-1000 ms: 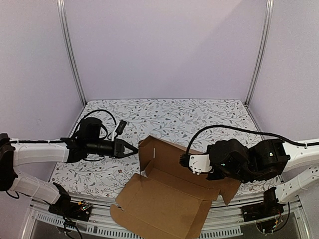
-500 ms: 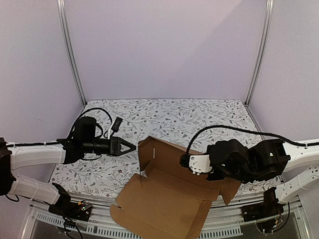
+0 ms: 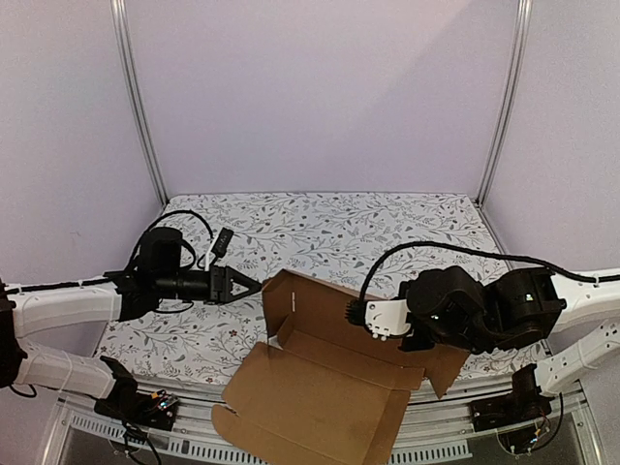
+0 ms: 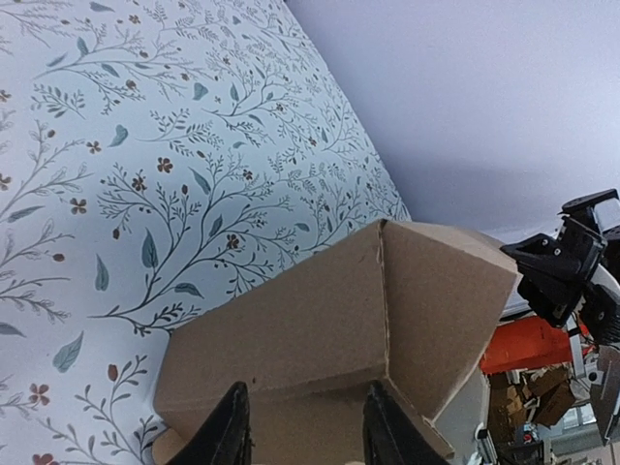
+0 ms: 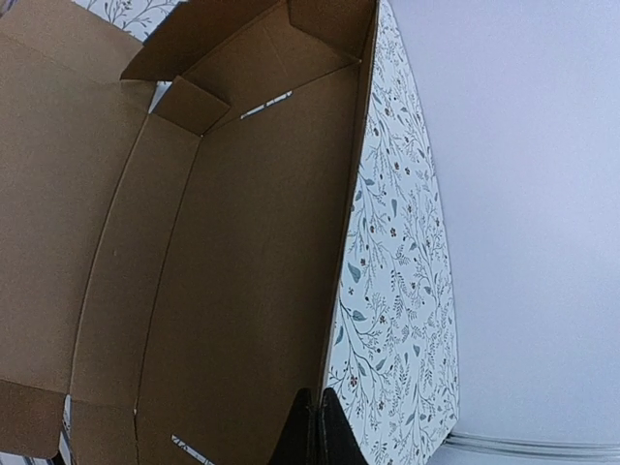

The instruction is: Fold the paper box

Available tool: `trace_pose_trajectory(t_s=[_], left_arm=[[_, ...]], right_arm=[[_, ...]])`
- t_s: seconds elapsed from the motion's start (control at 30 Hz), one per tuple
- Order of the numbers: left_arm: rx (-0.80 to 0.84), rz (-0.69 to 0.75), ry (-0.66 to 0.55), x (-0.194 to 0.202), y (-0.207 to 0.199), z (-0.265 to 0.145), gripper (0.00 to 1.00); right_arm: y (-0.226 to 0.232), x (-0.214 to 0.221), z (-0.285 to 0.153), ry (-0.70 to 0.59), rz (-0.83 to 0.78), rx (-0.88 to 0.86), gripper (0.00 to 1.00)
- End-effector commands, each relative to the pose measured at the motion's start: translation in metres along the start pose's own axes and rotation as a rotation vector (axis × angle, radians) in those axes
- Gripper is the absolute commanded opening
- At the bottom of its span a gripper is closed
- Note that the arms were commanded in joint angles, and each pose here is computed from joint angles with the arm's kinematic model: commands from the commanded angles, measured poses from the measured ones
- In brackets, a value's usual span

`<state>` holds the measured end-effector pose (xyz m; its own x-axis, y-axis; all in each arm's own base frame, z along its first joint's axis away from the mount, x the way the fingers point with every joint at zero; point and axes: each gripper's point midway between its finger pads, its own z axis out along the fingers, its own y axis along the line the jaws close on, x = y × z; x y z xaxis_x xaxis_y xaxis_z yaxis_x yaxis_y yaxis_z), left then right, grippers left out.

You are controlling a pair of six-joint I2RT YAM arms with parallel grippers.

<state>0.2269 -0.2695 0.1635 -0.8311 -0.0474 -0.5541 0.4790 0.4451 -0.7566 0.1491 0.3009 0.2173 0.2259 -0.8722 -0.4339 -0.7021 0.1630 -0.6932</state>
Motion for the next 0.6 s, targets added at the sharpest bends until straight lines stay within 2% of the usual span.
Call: trace_pose_trajectory(t_s=[0.0, 0.17, 0.57], left_arm=[[-0.054, 0.006, -0.027, -0.005, 0.005, -0.010, 0.39], [-0.055, 0.001, -0.043, -0.005, 0.005, -0.014, 0.40], [0.010, -0.006, -0.046, -0.005, -0.005, -0.015, 0.41]], right_arm=[[0.011, -0.011, -0.005, -0.041, -0.028, -0.067, 0.00], [0.005, -0.017, -0.014, -0.088, 0.002, -0.069, 0.00], [0.005, -0.003, -0.024, -0.110, 0.004, -0.069, 0.00]])
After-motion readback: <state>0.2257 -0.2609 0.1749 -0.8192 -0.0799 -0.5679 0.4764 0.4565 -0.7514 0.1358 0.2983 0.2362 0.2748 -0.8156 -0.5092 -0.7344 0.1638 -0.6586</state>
